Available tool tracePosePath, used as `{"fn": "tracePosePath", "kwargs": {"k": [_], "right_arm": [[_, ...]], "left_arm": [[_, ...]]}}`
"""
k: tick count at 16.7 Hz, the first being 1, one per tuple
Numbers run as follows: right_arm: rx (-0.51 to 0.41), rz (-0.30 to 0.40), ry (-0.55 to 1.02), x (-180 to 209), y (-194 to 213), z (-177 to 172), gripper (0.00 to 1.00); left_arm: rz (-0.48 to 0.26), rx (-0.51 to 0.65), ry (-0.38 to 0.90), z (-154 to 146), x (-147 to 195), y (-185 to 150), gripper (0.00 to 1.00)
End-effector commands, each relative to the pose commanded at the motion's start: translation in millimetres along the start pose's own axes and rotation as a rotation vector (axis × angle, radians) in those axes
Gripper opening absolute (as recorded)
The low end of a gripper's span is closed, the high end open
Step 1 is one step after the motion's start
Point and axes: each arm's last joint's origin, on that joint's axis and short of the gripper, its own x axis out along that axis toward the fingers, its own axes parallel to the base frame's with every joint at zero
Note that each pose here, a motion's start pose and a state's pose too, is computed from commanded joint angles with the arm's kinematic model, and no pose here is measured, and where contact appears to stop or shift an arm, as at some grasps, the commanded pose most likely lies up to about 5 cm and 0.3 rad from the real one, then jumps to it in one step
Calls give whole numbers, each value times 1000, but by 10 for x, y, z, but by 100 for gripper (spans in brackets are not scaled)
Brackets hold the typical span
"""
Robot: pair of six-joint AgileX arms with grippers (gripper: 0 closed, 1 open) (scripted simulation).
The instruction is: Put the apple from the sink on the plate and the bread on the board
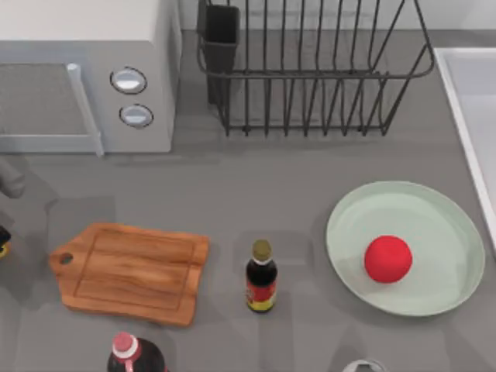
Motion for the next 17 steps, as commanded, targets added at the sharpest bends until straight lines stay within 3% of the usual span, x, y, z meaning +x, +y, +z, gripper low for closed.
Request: {"fn": "tracePosePath", "kwargs": {"k": [7,17], "right_arm": [[0,0,0,0,0,0,100],[0,0,0,0,0,0,100]], "left_arm": [[0,0,0,0,0,0,2],[-1,-1,0,-9,-6,-1,0]]}}
